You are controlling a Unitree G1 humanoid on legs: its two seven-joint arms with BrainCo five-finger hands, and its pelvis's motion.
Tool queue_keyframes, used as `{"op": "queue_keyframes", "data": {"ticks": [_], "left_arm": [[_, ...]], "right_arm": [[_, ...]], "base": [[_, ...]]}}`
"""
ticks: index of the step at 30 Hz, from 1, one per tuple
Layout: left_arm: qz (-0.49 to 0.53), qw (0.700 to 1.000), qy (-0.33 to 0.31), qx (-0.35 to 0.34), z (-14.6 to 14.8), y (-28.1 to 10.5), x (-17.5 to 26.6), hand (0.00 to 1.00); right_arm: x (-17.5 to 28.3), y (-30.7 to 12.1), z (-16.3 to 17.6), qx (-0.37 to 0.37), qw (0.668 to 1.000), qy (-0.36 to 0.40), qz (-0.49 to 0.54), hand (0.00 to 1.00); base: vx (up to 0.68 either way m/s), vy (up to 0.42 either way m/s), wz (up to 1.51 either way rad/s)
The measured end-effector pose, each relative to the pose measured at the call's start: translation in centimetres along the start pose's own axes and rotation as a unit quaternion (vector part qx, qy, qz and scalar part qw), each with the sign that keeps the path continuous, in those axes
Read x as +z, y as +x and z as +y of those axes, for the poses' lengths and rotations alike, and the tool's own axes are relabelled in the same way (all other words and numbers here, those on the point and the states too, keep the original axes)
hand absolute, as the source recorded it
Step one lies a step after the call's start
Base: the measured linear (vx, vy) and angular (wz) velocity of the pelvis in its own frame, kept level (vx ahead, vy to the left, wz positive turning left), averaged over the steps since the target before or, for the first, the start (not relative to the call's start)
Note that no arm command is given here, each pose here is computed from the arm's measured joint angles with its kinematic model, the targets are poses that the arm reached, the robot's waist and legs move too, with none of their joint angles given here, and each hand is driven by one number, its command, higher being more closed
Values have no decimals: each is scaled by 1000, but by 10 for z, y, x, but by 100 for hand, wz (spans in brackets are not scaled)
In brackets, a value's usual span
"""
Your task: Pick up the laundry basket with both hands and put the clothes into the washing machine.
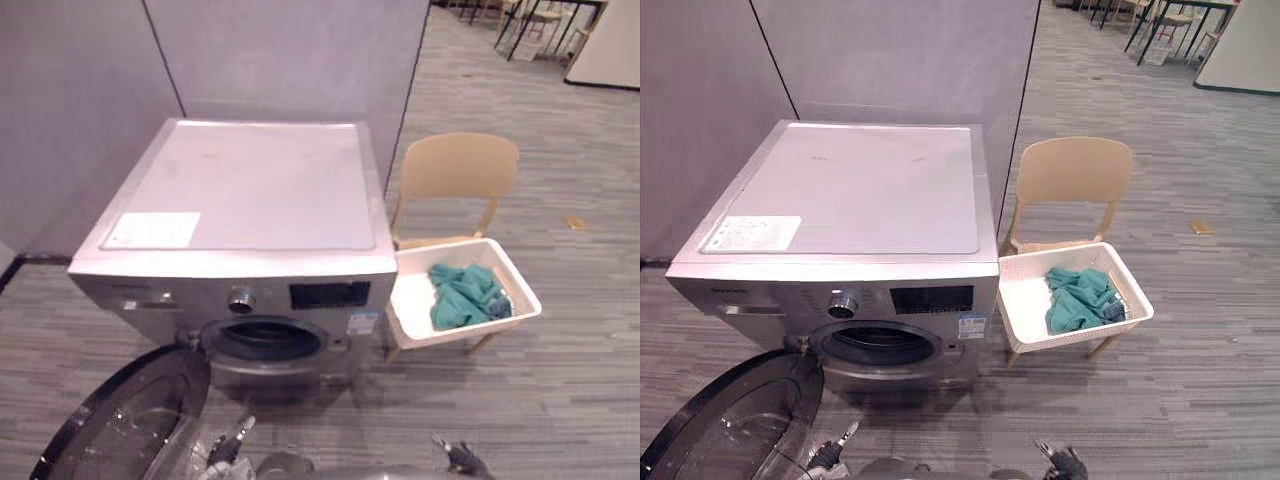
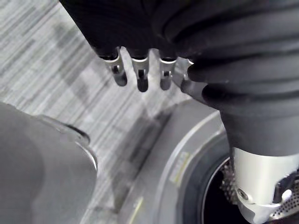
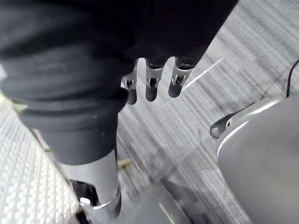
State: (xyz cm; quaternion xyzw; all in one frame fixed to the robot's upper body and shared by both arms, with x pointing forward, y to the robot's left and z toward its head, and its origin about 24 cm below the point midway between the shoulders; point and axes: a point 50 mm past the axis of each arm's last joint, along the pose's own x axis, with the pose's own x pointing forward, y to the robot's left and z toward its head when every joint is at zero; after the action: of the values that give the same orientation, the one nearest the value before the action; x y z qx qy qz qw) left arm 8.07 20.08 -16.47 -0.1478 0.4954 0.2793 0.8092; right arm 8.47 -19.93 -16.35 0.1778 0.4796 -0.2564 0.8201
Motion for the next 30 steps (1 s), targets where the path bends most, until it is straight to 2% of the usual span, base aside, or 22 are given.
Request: {"op": "queue_keyframes", "data": {"ticks": [5,8,11,13,17,22,24,30], "left_arm": [[-6,1000,12,-3,-1,1,5,0],[-21,998,53,-17,-3,2,14,0],[-33,997,64,-41,-20,3,23,0],[-35,997,57,-46,-25,2,22,0],[-48,996,62,-43,-20,0,21,0],[-21,997,50,-46,-25,-4,1,0],[-21,999,30,-30,-16,-3,2,0],[5,999,46,10,16,-1,-5,0]], "right_arm": [[1,-5,6,37,998,-45,-28,0],[2,-7,3,33,998,-28,-36,0],[-2,-8,-18,-7,1000,4,-26,0],[-14,-12,-31,-28,999,17,-9,0],[-35,-17,-33,-33,999,23,31,0],[-21,-12,-44,-48,998,3,27,0],[-28,-13,-47,-54,998,4,42,0],[-34,-14,-62,-79,995,5,69,0]], "base": [[43,70,-32],[153,-79,33],[270,-176,98],[279,-343,87],[149,-453,48],[50,-590,25],[-35,-544,91],[-120,-252,62]]}}
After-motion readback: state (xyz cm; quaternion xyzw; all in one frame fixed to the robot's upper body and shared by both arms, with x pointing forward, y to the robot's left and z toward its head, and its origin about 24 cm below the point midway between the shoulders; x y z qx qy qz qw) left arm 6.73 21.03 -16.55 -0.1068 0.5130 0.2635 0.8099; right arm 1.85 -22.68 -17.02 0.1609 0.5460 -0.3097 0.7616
